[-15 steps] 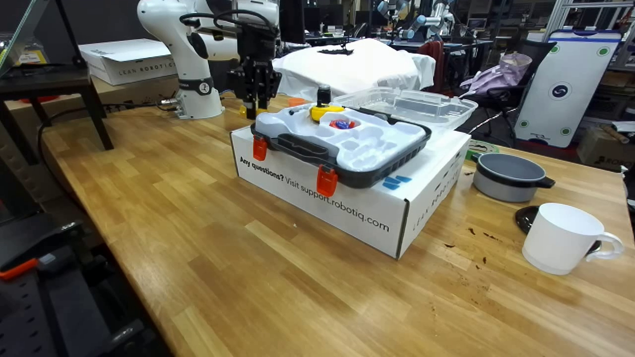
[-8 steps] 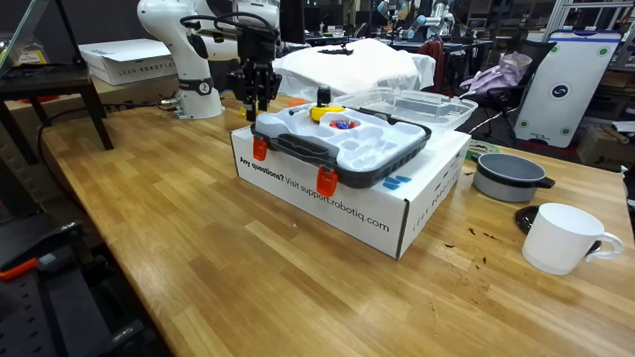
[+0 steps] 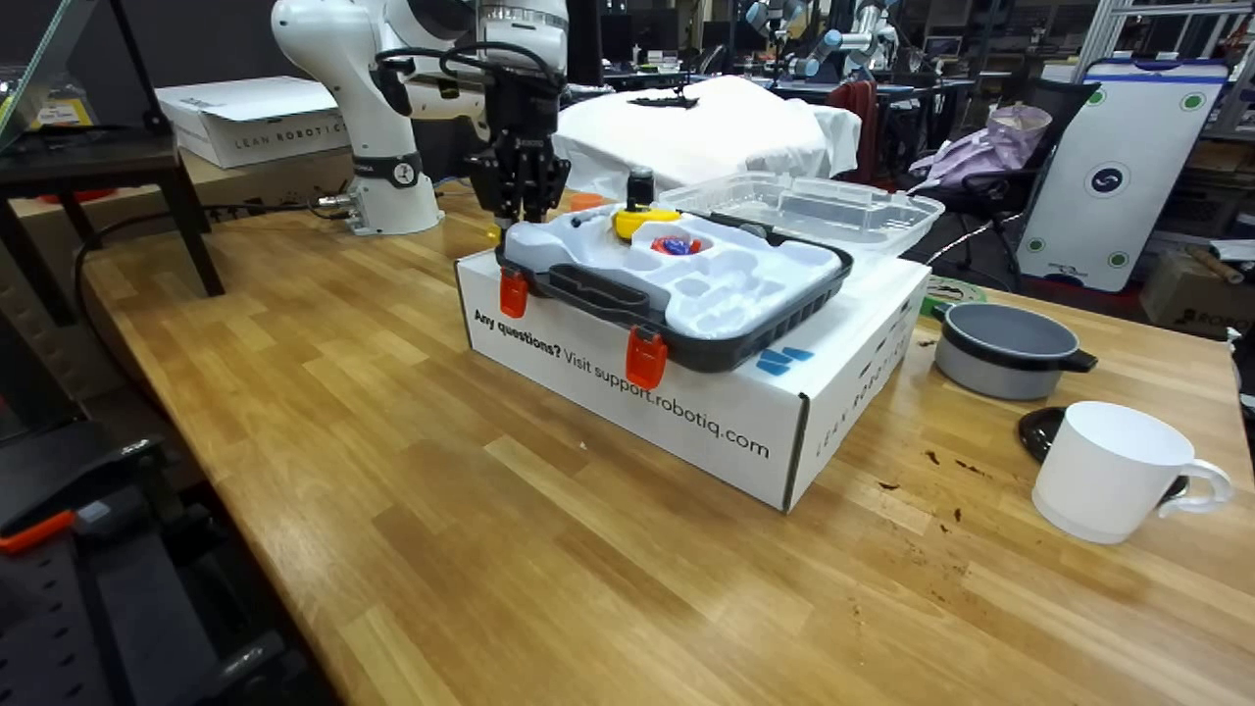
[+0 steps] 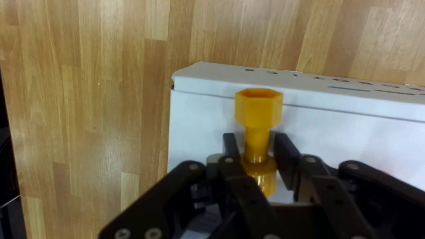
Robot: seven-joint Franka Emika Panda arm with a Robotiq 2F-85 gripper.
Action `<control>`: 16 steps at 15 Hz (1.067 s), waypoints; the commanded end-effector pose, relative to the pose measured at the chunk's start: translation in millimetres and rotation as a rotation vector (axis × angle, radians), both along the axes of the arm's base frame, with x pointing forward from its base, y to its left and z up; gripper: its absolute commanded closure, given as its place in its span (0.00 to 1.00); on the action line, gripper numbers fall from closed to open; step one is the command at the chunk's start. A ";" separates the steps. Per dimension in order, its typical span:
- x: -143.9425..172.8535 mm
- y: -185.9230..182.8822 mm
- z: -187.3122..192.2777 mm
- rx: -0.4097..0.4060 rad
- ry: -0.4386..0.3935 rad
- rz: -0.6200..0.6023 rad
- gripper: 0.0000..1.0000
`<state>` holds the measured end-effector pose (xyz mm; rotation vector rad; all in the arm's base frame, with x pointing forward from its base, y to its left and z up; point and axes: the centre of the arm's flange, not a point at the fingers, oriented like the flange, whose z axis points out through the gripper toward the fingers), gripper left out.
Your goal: Turn the yellow object clockwise
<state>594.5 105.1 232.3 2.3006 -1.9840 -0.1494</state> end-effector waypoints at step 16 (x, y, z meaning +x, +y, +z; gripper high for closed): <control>-2.1 -5.2 11.2 0.010 -0.004 0.005 0.01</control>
